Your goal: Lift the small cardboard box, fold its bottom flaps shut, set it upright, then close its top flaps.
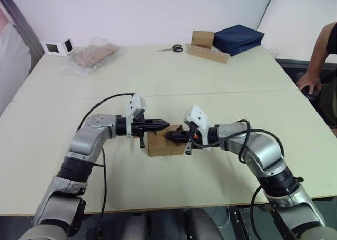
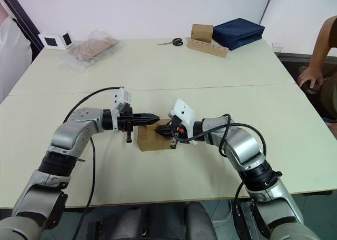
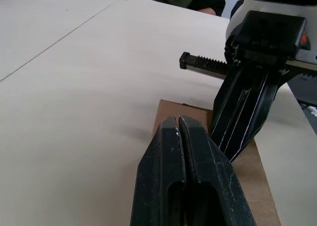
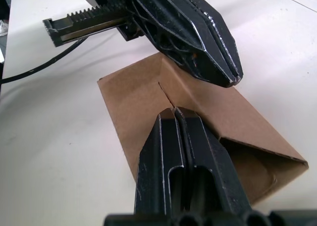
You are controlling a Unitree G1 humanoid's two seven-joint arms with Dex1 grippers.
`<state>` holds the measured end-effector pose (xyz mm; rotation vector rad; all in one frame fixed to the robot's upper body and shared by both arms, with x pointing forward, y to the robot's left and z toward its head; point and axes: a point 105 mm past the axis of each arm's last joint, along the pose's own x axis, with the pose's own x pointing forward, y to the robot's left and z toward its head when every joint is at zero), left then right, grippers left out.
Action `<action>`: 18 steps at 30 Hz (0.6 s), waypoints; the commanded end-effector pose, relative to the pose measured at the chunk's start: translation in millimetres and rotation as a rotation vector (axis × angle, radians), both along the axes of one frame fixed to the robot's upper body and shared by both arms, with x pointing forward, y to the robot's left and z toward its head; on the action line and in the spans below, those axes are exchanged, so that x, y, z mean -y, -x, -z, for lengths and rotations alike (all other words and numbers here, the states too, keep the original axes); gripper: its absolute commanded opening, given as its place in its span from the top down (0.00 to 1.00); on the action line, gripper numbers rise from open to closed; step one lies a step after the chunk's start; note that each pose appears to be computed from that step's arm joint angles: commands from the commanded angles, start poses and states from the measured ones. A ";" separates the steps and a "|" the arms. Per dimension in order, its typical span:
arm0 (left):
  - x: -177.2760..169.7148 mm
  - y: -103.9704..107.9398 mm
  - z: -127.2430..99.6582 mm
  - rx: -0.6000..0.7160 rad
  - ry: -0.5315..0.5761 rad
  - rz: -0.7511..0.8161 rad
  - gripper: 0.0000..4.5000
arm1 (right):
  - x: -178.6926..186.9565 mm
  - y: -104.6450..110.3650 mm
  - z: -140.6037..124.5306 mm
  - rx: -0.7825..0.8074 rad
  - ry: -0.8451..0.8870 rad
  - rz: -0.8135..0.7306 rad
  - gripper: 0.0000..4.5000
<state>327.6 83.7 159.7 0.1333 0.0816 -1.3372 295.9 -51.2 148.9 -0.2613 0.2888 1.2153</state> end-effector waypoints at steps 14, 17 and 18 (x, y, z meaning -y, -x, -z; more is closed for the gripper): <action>-2.9 3.1 -2.2 0.063 -0.020 -0.024 1.00 | -2.5 -18.0 -43.9 0.038 -0.152 0.047 1.00; -4.2 4.6 -11.8 0.074 0.003 -0.031 1.00 | -4.2 -18.9 -45.2 0.044 -0.152 0.036 1.00; -4.6 6.1 -16.3 0.078 0.014 -0.032 1.00 | -4.3 -19.2 -46.1 0.044 -0.155 0.035 1.00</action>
